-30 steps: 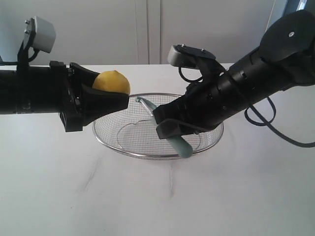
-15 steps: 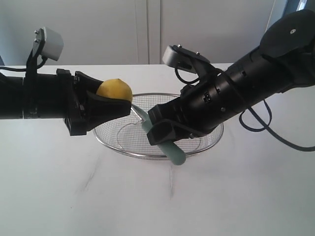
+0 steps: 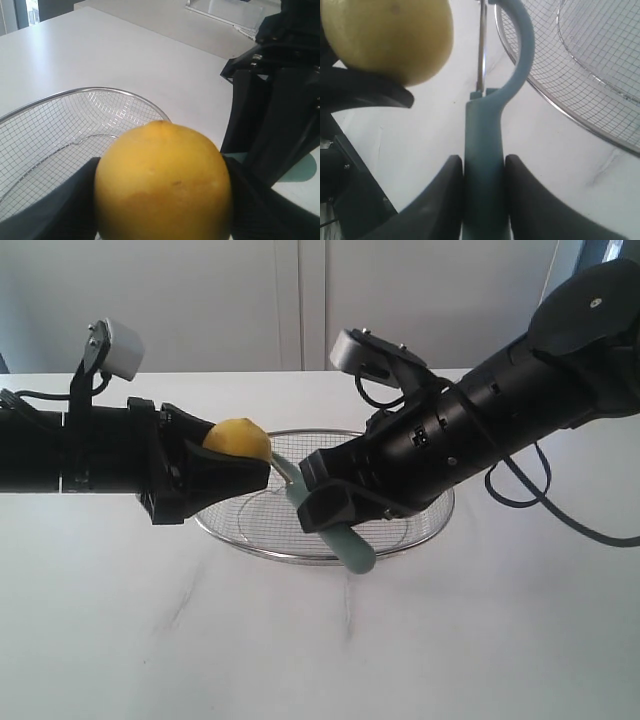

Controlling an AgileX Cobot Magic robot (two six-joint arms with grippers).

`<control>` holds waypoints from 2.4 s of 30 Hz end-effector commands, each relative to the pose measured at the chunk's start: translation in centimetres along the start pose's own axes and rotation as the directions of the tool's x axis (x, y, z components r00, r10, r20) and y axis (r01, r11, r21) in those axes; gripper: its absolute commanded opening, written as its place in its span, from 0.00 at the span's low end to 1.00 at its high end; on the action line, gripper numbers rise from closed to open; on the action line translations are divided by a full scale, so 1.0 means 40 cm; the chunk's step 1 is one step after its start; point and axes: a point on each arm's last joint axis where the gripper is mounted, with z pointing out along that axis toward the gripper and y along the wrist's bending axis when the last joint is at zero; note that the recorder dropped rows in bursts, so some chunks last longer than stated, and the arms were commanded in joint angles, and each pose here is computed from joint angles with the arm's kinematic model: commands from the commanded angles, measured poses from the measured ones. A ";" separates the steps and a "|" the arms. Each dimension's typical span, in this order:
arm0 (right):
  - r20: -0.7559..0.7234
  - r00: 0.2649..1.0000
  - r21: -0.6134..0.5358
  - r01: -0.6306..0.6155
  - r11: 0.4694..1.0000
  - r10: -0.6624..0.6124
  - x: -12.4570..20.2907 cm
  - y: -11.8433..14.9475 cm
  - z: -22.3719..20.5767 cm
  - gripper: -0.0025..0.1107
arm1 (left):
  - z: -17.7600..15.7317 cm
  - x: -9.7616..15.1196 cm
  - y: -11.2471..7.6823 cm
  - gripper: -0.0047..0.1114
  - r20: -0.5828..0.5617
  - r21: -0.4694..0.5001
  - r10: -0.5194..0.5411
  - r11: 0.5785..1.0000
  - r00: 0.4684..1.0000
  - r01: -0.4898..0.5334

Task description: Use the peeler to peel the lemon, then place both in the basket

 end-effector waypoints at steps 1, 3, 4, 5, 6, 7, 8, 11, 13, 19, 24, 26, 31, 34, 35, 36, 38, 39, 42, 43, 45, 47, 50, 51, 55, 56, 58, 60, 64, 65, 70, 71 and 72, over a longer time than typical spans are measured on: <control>0.026 1.000 0.005 0.011 1.000 -0.011 -0.005 0.002 -0.005 0.02 | 0.001 -0.010 -0.004 0.04 0.031 0.020 -0.010 1.000 0.999 0.009; 0.037 0.999 0.009 0.017 1.000 -0.018 -0.008 0.005 -0.011 0.02 | 0.001 -0.010 -0.004 0.04 0.031 0.020 -0.010 1.000 0.999 0.009; 0.043 0.999 0.013 0.021 1.000 -0.022 -0.008 0.006 -0.014 0.02 | 0.001 -0.010 -0.004 0.04 0.031 0.020 -0.010 1.000 0.999 0.009; 0.049 0.998 0.015 0.026 1.000 -0.027 -0.009 0.009 -0.018 0.02 | 0.001 -0.010 -0.004 0.04 0.031 0.020 -0.010 1.000 0.999 0.009; 0.057 0.998 0.017 0.029 0.999 -0.030 -0.010 0.010 -0.022 0.02 | 0.001 -0.010 -0.004 0.04 0.031 0.020 -0.010 1.000 0.999 0.009; 0.064 0.997 0.021 0.033 0.999 -0.034 -0.011 0.012 -0.026 0.02 | 0.001 -0.010 -0.004 0.04 0.031 0.020 -0.010 1.000 0.999 0.009; 0.072 0.997 0.023 0.035 0.999 -0.037 -0.012 0.014 -0.029 0.02 | 0.001 -0.010 -0.005 0.04 0.031 0.022 -0.010 1.000 0.999 0.009; 0.095 0.994 0.037 0.056 0.998 -0.060 -0.013 0.022 -0.046 0.02 | 0.001 -0.010 -0.005 0.04 0.031 0.022 -0.010 1.000 0.999 0.009; 0.112 0.991 0.043 0.068 0.997 -0.072 -0.013 0.029 -0.058 0.02 | 0.001 -0.010 -0.005 0.04 0.031 0.022 -0.010 1.000 0.999 0.009; 0.167 0.979 0.047 0.109 0.993 -0.115 -0.010 0.061 -0.105 0.02 | 0.001 -0.010 -0.005 0.04 0.031 0.022 -0.010 1.000 0.999 0.009; 0.223 0.948 0.130 0.202 0.971 -0.227 0.001 0.090 -0.171 0.02 | 0.001 -0.010 -0.005 0.04 0.031 0.022 -0.010 1.000 0.999 0.009; 0.247 0.926 0.189 0.243 0.951 -0.286 0.004 0.097 -0.199 0.02 | 0.001 -0.010 -0.005 0.04 0.031 0.022 -0.010 1.000 0.999 0.009; 0.267 0.888 0.472 0.219 0.854 -0.375 0.020 0.080 -0.285 0.02 | -0.004 -0.023 -0.026 0.04 0.075 0.103 -0.007 0.995 0.997 -0.001; 0.254 0.921 0.603 0.087 0.793 -0.294 0.021 0.036 -0.298 0.02 | -0.024 -0.056 -0.054 0.04 0.138 0.133 0.076 0.987 0.987 -0.095; 0.234 0.930 0.620 0.081 0.780 -0.283 0.022 0.027 -0.294 0.02 | -0.032 -0.066 -0.062 0.04 0.154 0.124 0.121 0.982 0.981 -0.141; 0.201 0.943 0.624 0.086 0.776 -0.266 0.022 0.016 -0.280 0.02 | -0.040 -0.076 -0.071 0.04 0.167 0.117 0.166 0.975 0.972 -0.187; 0.160 0.959 0.623 0.084 0.778 -0.232 0.014 -0.007 -0.246 0.02 | -0.059 -0.097 -0.092 0.04 0.193 0.102 0.230 0.962 0.954 -0.253; 0.140 0.974 0.605 0.057 0.794 -0.177 0.008 -0.027 -0.209 0.02 | -0.072 -0.111 -0.101 0.04 0.197 0.071 0.257 0.959 0.946 -0.276; 0.108 0.992 0.520 0.003 0.854 -0.070 0.000 -0.054 -0.131 0.02 | -0.087 -0.123 -0.105 0.04 0.178 0.007 0.294 0.954 0.939 -0.300; 0.083 0.995 0.472 0.013 0.881 -0.059 -0.001 -0.057 -0.104 0.02 | -0.089 -0.123 -0.104 0.04 0.166 -0.010 0.302 0.953 0.939 -0.304; 0.067 0.997 0.381 0.019 0.924 -0.048 -0.002 -0.047 -0.078 0.02 | -0.090 -0.121 -0.103 0.04 0.149 -0.019 0.313 0.949 0.938 -0.313; 0.036 0.998 0.221 0.043 0.974 -0.052 0.000 -0.024 -0.046 0.02 | -0.090 -0.120 -0.099 0.04 0.138 -0.035 0.314 0.949 0.939 -0.312; 0.031 0.998 0.035 0.059 0.998 -0.060 -0.002 0.006 -0.021 0.02 | -0.090 -0.120 -0.099 0.04 0.138 -0.035 0.314 0.949 0.939 -0.312; 0.041 0.998 0.011 0.051 0.999 -0.051 -0.005 0.009 -0.018 0.02 | -0.090 -0.120 -0.099 0.04 0.138 -0.035 0.314 0.949 0.939 -0.312; 0.030 0.999 -0.031 0.023 0.999 -0.022 -0.006 0.006 0.000 0.02 | -0.090 -0.119 -0.098 0.04 0.135 -0.040 0.314 0.949 0.940 -0.311; 0.020 1.000 -0.038 0.015 0.999 -0.014 -0.005 0.004 0.006 0.02 | -0.090 -0.118 -0.096 0.04 0.129 -0.047 0.313 0.950 0.941 -0.309; 0.013 1.000 -0.046 0.003 0.999 -0.003 -0.005 0.002 0.012 0.02 | -0.089 -0.114 -0.093 0.04 0.109 -0.055 0.313 0.949 0.943 -0.309; 0.012 1.000 -0.047 0.000 0.999 0.000 -0.005 0.000 0.014 0.02 | -0.089 -0.110 -0.088 0.04 0.086 -0.067 0.300 0.953 0.950 -0.295; 0.014 1.000 -0.053 0.002 0.999 -0.001 -0.005 0.004 0.011 0.02 | -0.083 -0.101 -0.073 0.04 0.063 -0.094 0.227 0.971 0.972 -0.221; 0.016 1.000 -0.059 -0.003 0.998 0.004 -0.005 0.005 0.011 0.02 | -0.081 -0.098 -0.070 0.04 0.060 -0.093 0.221 0.972 0.973 -0.215; 0.010 1.000 -0.072 -0.007 0.997 0.008 -0.004 0.008 0.010 0.02 | -0.070 -0.088 -0.065 0.04 0.059 -0.060 0.200 0.979 0.978 -0.196; 0.011 1.000 -0.076 -0.010 0.997 0.011 -0.004 0.009 0.010 0.02 | -0.067 -0.085 -0.063 0.04 0.056 -0.055 0.194 0.980 0.979 -0.190; 0.011 1.000 -0.084 -0.016 0.996 0.017 -0.004 0.011 0.010 0.02 | -0.065 -0.082 -0.061 0.04 0.056 -0.053 0.187 0.981 0.981 -0.184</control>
